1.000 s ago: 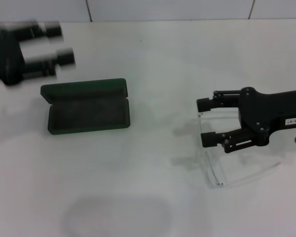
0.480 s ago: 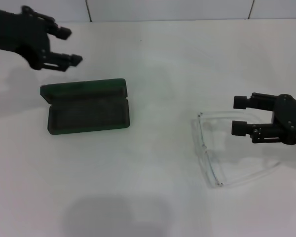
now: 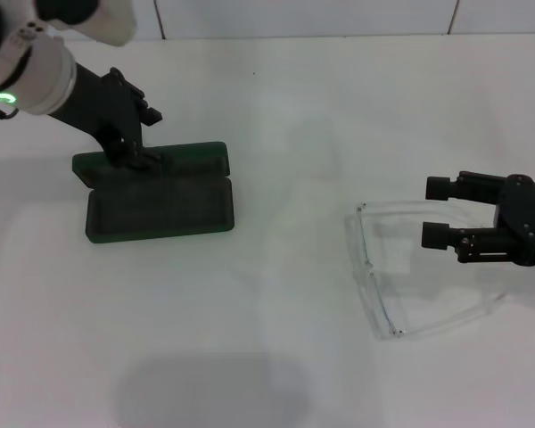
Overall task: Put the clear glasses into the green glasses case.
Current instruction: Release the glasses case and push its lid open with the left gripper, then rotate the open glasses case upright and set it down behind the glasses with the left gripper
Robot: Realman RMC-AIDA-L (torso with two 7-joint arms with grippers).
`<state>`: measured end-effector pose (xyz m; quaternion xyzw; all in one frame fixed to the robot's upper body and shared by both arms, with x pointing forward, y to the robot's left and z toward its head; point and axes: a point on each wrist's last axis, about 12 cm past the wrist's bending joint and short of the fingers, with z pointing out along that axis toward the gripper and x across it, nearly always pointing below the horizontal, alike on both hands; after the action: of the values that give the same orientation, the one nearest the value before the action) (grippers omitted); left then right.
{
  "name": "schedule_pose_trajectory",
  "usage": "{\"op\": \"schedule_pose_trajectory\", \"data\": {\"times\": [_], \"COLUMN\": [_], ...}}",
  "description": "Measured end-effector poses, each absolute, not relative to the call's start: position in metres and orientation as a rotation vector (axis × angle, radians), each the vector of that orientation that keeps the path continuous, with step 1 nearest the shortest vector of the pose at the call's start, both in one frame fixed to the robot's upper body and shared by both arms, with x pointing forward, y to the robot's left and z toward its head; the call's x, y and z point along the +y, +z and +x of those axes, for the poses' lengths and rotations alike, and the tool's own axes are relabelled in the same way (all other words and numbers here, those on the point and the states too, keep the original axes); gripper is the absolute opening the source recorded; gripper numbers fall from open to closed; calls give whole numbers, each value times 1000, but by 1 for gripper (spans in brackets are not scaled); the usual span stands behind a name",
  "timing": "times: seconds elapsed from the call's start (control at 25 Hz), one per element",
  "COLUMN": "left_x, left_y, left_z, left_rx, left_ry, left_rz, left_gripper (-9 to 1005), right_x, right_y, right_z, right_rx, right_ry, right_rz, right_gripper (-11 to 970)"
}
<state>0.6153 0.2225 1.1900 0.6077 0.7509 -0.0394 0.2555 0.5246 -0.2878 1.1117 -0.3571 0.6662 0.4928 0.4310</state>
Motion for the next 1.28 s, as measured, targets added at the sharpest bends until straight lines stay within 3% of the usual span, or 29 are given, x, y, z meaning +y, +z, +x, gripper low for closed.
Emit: {"op": "schedule_pose_trajectory", "data": {"times": [0.48, 1.2, 1.28], "left_x": [223, 212, 212], "left_y": [1169, 1165, 1165], "left_z": [625, 630, 629], "left_rx": [2128, 2141, 2145], "left_ry": [-8, -27, -31], "left_rz": [1697, 1700, 1702], "left_gripper": [612, 551, 475], "right_x": [-288, -294, -295], "right_y": [1112, 1112, 1112], "right_z": [526, 523, 523], "right_rx": [1641, 1620, 1619], "right_ry": [1206, 1182, 1176], "right_rz": [-904, -873, -870], "right_gripper": [865, 863, 863]}}
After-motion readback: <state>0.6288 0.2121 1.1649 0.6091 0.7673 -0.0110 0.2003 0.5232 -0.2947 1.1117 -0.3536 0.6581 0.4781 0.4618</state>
